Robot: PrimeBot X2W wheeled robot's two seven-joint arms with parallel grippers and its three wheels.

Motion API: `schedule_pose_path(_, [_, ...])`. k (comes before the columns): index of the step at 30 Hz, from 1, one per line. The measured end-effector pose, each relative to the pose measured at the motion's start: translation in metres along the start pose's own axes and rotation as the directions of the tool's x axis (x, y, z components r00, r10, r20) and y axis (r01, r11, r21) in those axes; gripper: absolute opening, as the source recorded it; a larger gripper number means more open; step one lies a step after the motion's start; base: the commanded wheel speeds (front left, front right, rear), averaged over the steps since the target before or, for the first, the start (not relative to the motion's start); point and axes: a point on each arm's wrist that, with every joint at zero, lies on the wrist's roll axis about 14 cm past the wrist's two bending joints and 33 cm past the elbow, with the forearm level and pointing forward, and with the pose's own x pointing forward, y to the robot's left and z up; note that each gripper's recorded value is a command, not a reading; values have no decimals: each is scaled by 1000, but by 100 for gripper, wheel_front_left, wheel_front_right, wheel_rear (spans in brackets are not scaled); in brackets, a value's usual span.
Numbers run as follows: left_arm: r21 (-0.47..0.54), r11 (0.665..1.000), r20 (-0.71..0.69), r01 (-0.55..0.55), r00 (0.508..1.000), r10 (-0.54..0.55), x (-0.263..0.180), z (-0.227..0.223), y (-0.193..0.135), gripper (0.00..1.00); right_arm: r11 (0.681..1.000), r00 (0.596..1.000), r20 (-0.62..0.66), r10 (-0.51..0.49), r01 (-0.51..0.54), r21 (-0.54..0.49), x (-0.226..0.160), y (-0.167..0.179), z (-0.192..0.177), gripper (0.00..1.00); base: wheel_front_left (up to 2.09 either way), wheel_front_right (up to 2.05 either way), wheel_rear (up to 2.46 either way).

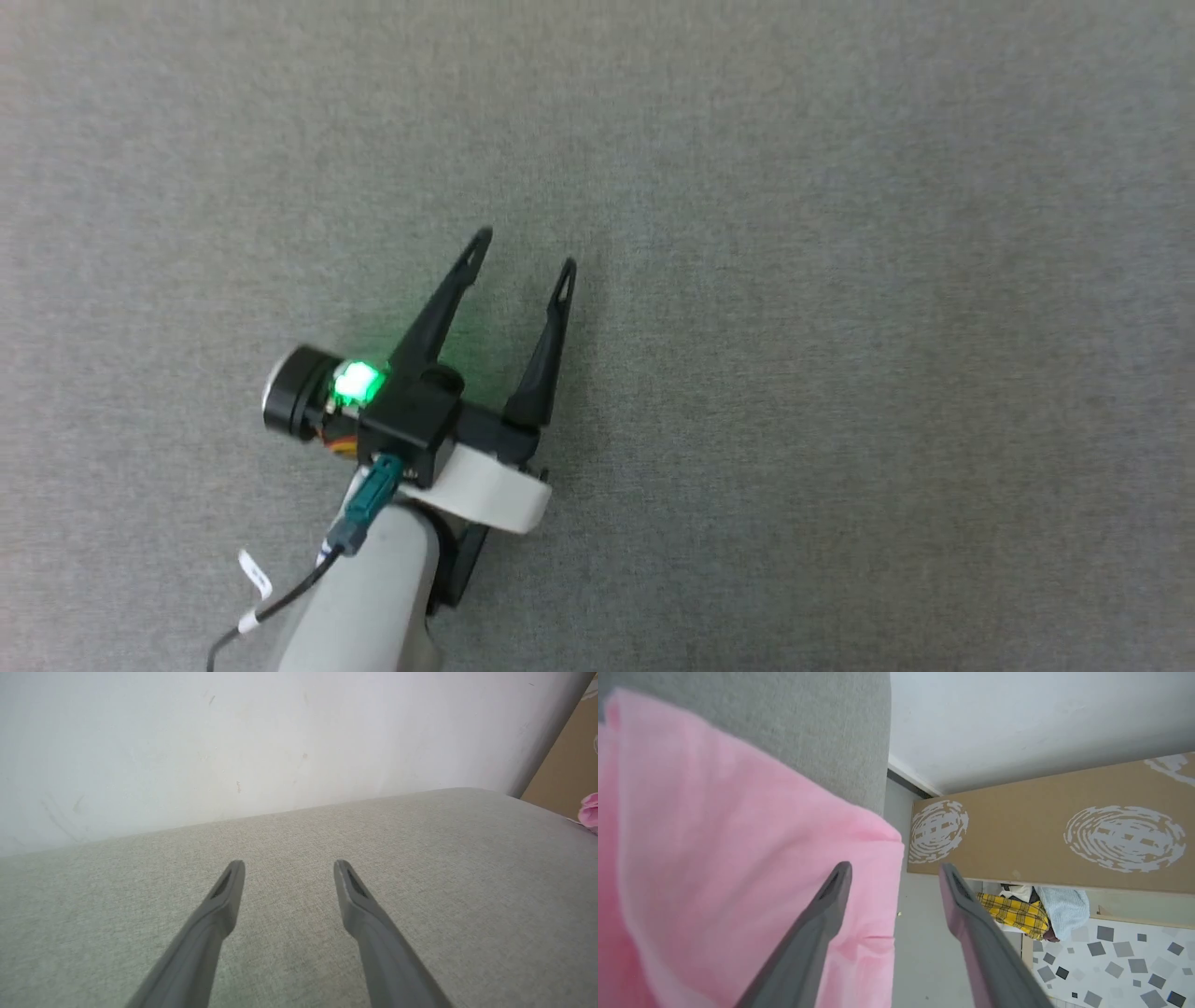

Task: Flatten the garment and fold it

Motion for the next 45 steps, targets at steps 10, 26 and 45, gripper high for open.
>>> schedule_pose_path(10, [9,997,42,-71,997,71,-37,40,1,100,981,880,467,-81,-14,195,-58,-20,130,100,0,0,0])
schedule_pose_path(26, [78,967,167,-242,959,227,-115,104,22,100,808,469,851,-234,-394,439,-227,40,211,100,0,0,0])
schedule_pose_path(45, [75,935,155,-347,930,333,-160,101,36,100,690,564,814,-140,-534,489,-258,141,158,100,0,0,0])
